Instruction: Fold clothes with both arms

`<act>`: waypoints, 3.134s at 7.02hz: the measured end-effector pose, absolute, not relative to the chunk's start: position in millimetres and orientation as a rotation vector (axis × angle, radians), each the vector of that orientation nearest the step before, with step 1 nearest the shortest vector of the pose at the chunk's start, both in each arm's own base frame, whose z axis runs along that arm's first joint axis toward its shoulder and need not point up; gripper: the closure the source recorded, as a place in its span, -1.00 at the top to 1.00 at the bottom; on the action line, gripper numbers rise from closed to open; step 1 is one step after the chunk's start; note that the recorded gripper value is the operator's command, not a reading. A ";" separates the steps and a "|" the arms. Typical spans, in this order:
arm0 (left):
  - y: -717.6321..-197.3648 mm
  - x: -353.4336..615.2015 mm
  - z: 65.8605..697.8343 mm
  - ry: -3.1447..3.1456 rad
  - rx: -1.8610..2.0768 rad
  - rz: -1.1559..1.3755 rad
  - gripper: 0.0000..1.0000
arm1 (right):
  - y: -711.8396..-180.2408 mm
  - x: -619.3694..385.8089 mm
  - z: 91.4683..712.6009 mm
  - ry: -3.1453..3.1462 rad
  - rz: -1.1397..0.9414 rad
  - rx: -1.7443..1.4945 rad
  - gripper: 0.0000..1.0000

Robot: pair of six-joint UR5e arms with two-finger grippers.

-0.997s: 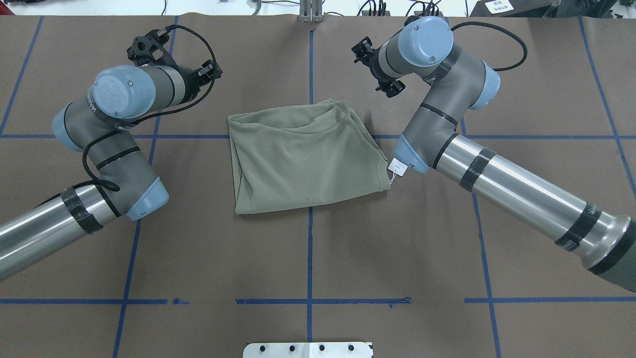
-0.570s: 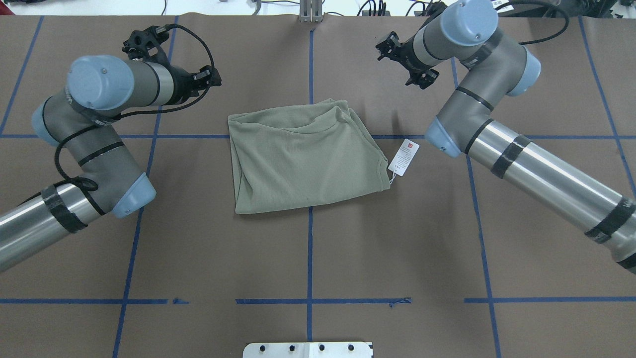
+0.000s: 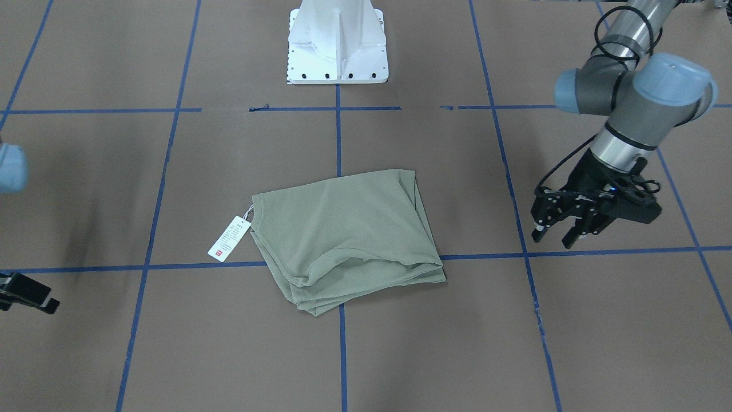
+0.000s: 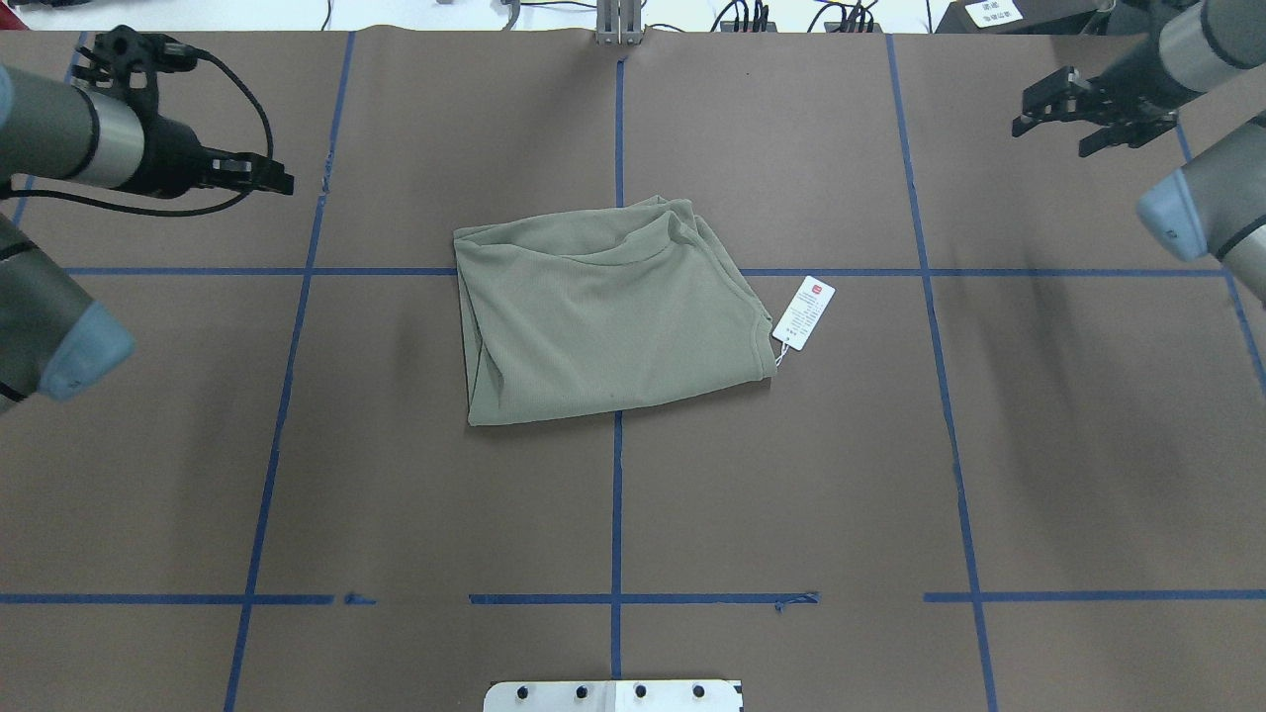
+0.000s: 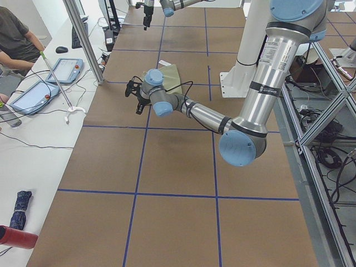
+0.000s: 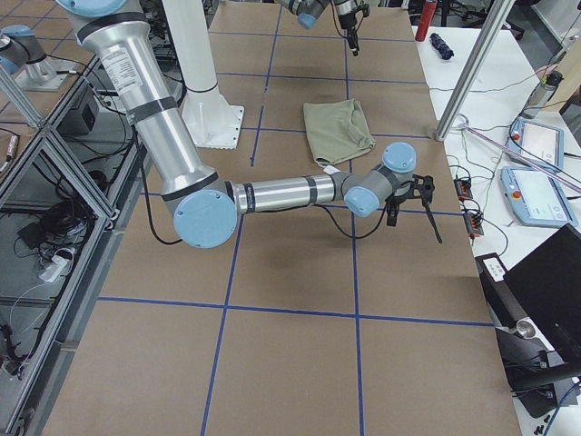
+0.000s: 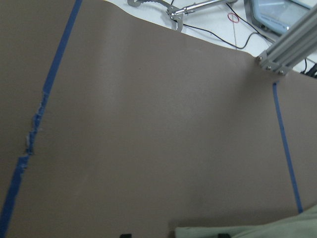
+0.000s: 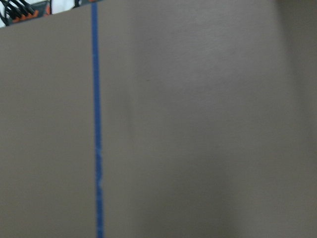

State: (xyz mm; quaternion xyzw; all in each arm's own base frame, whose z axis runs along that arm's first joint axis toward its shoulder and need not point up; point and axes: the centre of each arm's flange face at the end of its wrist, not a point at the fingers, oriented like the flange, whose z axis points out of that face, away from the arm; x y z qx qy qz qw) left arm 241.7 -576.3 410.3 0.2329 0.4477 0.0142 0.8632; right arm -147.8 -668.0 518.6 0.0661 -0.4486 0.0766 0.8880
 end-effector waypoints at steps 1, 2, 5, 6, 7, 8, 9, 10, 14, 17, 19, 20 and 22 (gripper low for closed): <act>-588.3 190.7 430.5 0.875 0.481 0.122 0.34 | -667.5 -100.8 545.3 -0.872 0.059 0.135 1.00; -597.4 134.2 450.8 0.831 0.458 0.192 0.35 | -659.7 -55.6 571.0 -0.826 -0.021 0.121 1.00; -582.8 -1.8 517.3 0.818 0.384 0.222 1.00 | -580.0 30.3 641.1 -0.777 -0.087 0.089 1.00; -573.7 -16.7 527.0 0.820 0.374 0.206 1.00 | -555.2 39.3 649.3 -0.775 -0.083 0.088 1.00; -567.7 -27.5 530.7 0.816 0.370 0.189 1.00 | -530.9 43.7 653.6 -0.775 -0.080 0.088 1.00; -557.0 -35.4 531.0 0.812 0.365 0.179 1.00 | -512.2 47.4 650.8 -0.776 -0.076 0.092 1.00; -540.6 -40.4 526.0 0.808 0.359 0.175 1.00 | -501.5 50.3 640.3 -0.776 -0.067 0.083 1.00; -521.6 -41.0 524.9 0.809 0.331 0.167 1.00 | -496.0 50.8 625.1 -0.773 -0.056 0.058 1.00; -492.7 -34.1 581.0 0.811 0.198 0.129 1.00 | -492.0 38.3 607.7 -0.713 -0.068 0.012 1.00; -497.5 -36.0 585.8 0.805 0.192 0.099 1.00 | -491.3 29.3 625.1 -0.714 -0.077 -0.025 1.00; -495.5 -38.0 584.2 0.784 0.198 0.088 1.00 | -495.0 28.3 625.5 -0.718 -0.077 -0.028 1.00; -496.0 -38.1 583.6 0.779 0.199 0.086 1.00 | -496.5 28.4 626.8 -0.716 -0.077 -0.030 1.00; -498.2 -37.8 580.1 0.777 0.197 0.085 1.00 | -499.2 28.0 624.4 -0.718 -0.076 -0.025 1.00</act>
